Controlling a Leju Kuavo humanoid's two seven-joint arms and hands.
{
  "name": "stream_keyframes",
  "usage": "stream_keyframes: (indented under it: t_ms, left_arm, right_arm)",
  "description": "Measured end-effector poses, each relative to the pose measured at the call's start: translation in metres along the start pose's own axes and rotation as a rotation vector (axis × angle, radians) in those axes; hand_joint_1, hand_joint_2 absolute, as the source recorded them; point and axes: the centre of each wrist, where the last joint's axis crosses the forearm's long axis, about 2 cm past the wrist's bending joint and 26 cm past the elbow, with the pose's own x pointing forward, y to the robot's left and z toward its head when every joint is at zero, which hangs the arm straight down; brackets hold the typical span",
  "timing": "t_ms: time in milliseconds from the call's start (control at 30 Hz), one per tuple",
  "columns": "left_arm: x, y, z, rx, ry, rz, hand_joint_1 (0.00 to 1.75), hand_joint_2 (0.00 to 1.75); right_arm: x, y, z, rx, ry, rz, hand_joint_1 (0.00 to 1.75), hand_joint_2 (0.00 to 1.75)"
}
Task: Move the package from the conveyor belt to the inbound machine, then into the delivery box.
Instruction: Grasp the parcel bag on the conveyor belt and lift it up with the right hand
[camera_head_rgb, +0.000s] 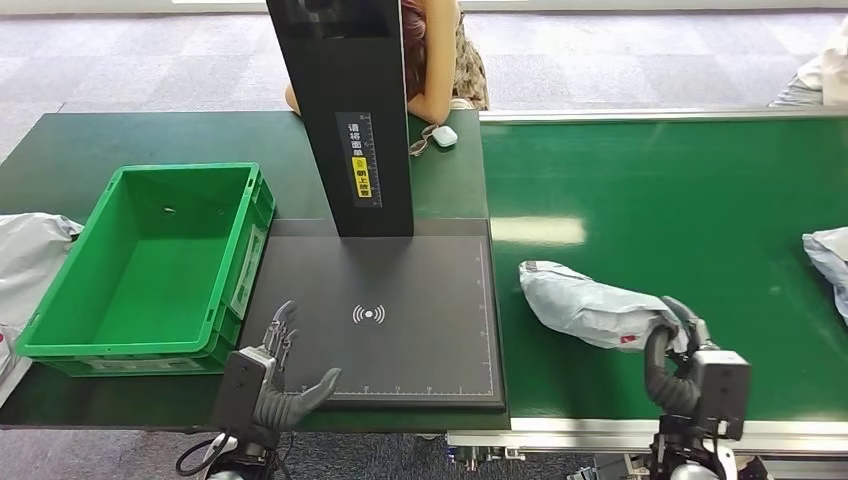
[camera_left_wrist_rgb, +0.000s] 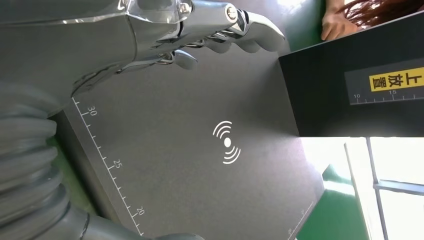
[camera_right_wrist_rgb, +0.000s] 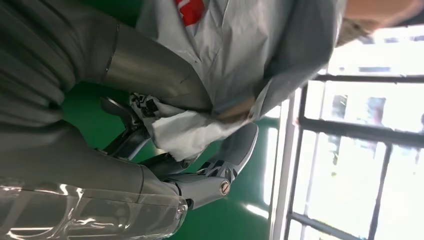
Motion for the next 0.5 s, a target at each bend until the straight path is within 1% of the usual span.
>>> stream_keyframes:
  t_ms: [100,200,333,500]
  left_arm:
    - [0.000,0.000,0.000,0.003,-0.002,-0.001,0.00,1.75]
    - [0.000,-0.001,0.000,-0.001,-0.004,-0.003,0.00,1.75]
    - [0.000,-0.003,-0.001,-0.010,-0.007,-0.004,0.00,1.75]
    - [0.001,-0.004,-0.004,-0.017,-0.014,-0.007,0.00,1.75]
  right_arm:
    - [0.011,-0.001,-0.005,-0.120,-0.036,-0.145,1.75,1.75]
    - [0.021,0.002,-0.008,-0.196,-0.079,-0.235,1.75,1.75]
    - [0.031,0.004,-0.010,-0.250,-0.123,-0.306,1.75,1.75]
    - [0.042,0.012,-0.018,-0.275,-0.167,-0.367,1.75,1.75]
